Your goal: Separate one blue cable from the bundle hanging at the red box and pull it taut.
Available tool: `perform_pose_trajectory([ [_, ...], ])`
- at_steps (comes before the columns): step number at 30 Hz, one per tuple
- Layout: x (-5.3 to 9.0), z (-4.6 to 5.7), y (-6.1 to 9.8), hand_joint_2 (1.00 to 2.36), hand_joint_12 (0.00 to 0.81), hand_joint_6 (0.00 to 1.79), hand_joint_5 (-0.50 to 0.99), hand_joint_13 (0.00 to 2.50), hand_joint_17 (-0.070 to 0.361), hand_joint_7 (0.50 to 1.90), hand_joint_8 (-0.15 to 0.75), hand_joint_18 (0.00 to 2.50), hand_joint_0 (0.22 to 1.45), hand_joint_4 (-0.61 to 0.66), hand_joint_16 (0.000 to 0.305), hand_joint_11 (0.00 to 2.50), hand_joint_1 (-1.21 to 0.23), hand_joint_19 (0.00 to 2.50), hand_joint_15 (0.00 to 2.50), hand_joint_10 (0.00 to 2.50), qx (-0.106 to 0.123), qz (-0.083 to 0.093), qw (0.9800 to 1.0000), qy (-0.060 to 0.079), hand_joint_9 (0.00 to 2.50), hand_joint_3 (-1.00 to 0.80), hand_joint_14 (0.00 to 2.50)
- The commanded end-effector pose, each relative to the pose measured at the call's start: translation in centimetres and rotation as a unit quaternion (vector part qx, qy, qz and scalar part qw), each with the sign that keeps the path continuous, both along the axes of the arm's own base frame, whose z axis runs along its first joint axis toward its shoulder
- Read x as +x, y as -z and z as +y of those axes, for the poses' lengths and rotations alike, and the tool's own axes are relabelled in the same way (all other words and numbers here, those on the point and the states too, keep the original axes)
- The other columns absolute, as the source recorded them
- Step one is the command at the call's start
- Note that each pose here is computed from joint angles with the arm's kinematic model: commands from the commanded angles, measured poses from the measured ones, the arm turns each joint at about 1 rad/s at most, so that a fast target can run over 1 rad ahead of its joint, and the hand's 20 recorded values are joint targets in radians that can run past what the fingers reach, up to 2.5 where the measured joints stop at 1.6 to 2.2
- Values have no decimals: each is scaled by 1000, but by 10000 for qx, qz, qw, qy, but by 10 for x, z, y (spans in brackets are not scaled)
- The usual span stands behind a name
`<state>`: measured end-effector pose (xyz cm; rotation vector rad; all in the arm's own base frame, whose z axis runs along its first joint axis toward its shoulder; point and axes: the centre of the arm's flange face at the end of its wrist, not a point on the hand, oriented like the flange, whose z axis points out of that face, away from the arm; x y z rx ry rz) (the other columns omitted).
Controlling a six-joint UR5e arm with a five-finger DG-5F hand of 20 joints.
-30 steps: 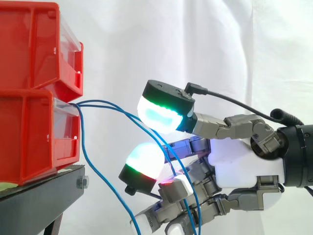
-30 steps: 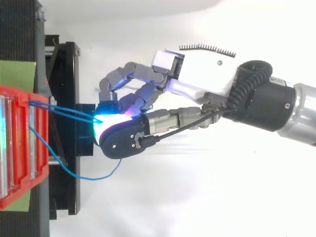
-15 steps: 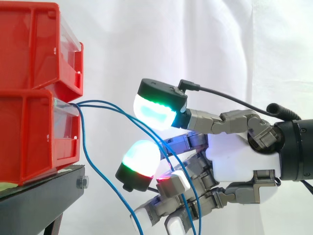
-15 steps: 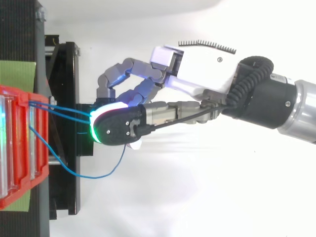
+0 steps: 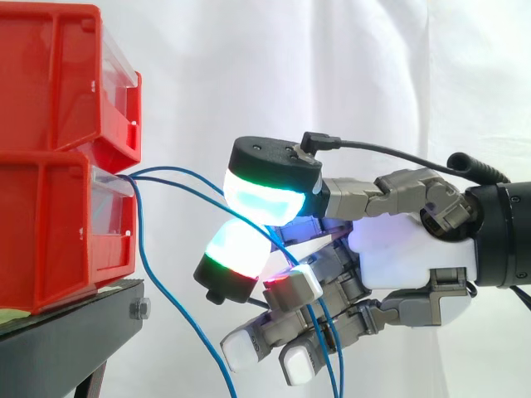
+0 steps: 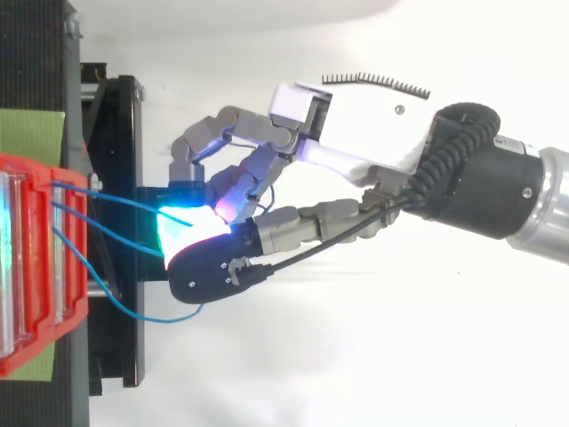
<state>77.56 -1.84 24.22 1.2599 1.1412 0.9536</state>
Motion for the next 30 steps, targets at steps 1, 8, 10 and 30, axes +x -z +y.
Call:
perform_pose_trajectory([
  [1,0,2,0,1008,389,945,-197,814,117,1011,364,825,709,53,52,1187,-799,625,542,13,-3,4,10000,-6,1147,-402,18],
  [8,0,4,-1,1000,379,933,-178,805,114,1091,354,817,768,-24,51,1211,-879,589,531,16,-2,-4,10000,-13,1164,-500,19],
  [10,0,4,-1,1000,378,931,-171,802,113,1116,356,813,750,-21,50,1197,-893,590,530,16,6,-6,10000,-13,1168,-500,20],
  [30,-19,1,-35,1004,371,940,-148,692,110,1257,326,705,770,-74,49,1055,-938,550,471,18,-50,373,9993,-34,1031,-448,16],
])
